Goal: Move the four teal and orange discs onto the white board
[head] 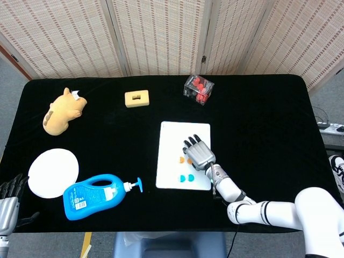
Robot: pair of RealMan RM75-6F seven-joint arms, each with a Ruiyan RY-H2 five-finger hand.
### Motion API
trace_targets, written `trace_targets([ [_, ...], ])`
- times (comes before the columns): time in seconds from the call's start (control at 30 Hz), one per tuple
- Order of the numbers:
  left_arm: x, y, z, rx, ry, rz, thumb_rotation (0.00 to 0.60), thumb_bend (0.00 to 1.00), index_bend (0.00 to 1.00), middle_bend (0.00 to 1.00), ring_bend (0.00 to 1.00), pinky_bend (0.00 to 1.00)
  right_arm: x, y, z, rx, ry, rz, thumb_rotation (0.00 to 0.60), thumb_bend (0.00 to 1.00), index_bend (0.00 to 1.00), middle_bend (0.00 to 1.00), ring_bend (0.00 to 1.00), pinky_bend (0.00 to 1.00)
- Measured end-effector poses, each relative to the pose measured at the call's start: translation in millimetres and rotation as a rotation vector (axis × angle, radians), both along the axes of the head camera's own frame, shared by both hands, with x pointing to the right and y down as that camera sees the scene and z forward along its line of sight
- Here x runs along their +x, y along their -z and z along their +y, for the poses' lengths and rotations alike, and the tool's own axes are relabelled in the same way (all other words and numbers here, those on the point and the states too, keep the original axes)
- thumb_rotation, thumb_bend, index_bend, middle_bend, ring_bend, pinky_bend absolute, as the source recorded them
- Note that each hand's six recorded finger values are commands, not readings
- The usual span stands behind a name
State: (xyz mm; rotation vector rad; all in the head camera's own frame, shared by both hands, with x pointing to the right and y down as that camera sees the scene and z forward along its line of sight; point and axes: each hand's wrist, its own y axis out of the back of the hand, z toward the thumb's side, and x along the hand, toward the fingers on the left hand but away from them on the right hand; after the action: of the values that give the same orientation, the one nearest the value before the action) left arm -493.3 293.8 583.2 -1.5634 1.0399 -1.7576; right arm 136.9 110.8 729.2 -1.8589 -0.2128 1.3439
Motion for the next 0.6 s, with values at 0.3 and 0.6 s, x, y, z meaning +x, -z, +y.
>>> trace_targets([
  [0.3,3,2,-7,0.019,-0.014,0.006,0.600,0.16,0.11,0.03,0.07,0.00,35,43,-31,0.117,-0.122,-0.059,0.600,0.43,0.31,0.14,0.08,0.00],
  [0.6,15,6,-18,0.049,-0.050,0.020,0.600,0.16,0.11,0.03,0.07,0.00,126,96,-29,0.241,-0.272,-0.080,0.600,0.43,0.05,0.01,0.01,0.00],
])
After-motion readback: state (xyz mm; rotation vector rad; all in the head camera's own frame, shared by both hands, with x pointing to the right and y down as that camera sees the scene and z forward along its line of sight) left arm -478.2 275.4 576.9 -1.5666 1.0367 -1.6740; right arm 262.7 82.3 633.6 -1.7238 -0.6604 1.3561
